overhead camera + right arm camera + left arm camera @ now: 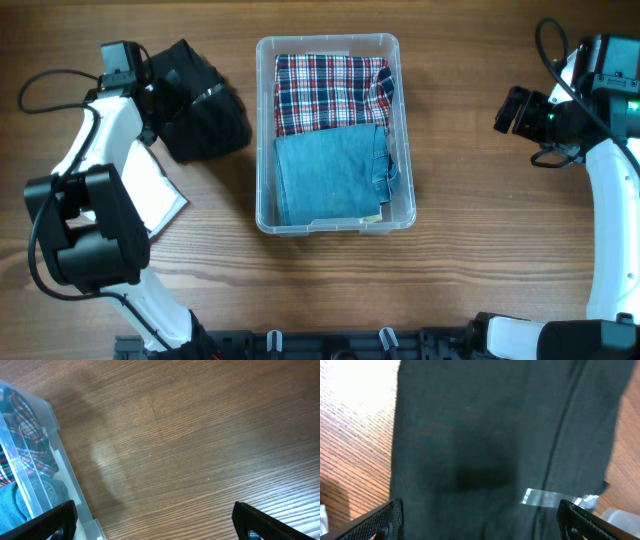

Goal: Pack container
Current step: 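Lift the black trousers with the left gripper and carry over the bin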

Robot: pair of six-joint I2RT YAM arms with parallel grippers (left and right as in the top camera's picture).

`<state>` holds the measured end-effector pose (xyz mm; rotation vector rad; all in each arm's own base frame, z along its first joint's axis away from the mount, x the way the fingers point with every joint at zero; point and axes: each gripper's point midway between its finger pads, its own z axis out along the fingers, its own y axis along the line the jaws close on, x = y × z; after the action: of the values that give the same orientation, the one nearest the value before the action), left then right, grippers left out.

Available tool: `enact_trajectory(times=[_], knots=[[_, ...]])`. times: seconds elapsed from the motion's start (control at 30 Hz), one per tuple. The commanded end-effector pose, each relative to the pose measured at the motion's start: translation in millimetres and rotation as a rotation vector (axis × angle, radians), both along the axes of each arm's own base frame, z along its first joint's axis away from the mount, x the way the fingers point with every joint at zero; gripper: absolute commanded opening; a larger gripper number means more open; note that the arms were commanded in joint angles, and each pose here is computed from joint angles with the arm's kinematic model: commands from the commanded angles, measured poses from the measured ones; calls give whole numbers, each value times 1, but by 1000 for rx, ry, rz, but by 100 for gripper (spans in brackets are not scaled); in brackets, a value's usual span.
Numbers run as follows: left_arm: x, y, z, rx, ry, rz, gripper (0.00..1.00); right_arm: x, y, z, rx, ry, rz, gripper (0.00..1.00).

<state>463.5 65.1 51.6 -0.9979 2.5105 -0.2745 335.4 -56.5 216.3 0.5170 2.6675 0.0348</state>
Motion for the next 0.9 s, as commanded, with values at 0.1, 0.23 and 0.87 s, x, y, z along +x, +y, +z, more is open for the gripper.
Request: enact_trajectory(times=[0.1,0.23,0.87], knots=[[0,7,-6,-24,14,31,99,0,-1,0,-8,-2,10,100],[-8,9,-14,-14,47,40,100,0,-1,0,-8,-3,10,100],[-18,11,-59,-8,128,48,50,0,-1,0,-8,-2,10,100]])
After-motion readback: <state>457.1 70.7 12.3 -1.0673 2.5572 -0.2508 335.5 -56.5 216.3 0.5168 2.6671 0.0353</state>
